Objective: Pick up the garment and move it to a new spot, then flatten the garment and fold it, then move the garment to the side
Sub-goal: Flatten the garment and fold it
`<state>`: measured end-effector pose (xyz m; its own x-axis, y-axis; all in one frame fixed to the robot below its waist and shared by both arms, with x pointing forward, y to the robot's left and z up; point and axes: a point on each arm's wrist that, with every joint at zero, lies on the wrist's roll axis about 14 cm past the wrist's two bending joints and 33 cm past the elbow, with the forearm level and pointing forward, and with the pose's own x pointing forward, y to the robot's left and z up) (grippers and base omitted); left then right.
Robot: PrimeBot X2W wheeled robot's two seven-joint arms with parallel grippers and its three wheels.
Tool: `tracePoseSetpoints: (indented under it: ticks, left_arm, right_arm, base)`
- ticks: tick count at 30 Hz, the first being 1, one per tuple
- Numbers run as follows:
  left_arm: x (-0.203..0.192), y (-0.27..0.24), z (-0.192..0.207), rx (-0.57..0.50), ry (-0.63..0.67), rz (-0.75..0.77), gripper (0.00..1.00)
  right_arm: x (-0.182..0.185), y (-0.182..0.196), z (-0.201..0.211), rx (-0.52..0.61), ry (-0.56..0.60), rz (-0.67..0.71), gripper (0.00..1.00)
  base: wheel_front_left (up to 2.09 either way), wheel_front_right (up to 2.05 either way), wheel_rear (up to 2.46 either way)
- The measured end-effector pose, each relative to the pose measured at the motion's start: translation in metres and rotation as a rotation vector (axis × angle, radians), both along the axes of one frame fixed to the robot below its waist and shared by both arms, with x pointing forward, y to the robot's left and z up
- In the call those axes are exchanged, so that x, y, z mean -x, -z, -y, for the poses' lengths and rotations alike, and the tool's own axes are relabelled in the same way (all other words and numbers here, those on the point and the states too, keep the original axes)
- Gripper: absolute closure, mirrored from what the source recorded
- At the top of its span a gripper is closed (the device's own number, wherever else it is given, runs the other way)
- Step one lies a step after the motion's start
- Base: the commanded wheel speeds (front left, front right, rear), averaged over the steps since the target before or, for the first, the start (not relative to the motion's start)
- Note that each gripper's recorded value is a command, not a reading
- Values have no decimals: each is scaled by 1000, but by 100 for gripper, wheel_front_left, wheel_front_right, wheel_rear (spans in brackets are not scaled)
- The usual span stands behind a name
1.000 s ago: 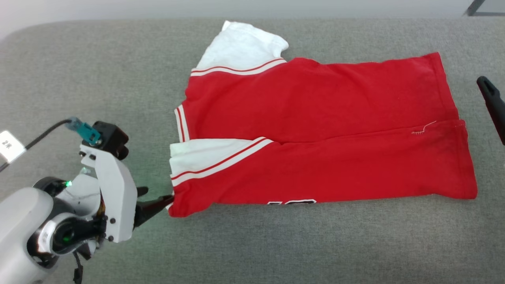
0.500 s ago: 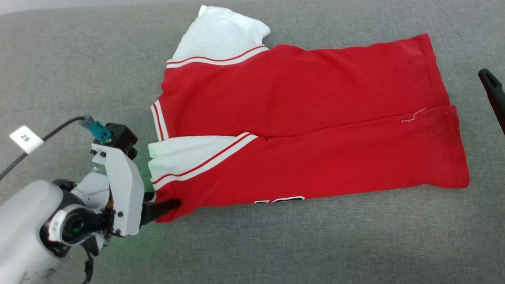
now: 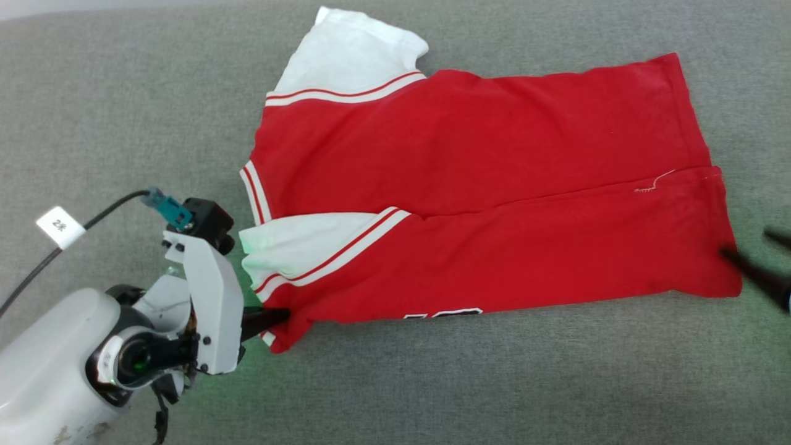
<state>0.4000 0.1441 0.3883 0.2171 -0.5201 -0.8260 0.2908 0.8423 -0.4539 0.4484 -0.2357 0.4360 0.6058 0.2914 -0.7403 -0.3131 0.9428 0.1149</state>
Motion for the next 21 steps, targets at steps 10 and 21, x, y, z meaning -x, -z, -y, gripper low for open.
tracePoseSetpoints:
  ticks: [10,21]
  left_arm:
    - [-4,5,7,28,16,27,100]
    - [-8,6,10,53,2,51,100]
  right_arm:
    - [8,33,-8,44,-55,-196,0]
    - [3,51,-17,78,-90,-254,100]
  base:
    - [0,0,0]
    - [0,0,0]
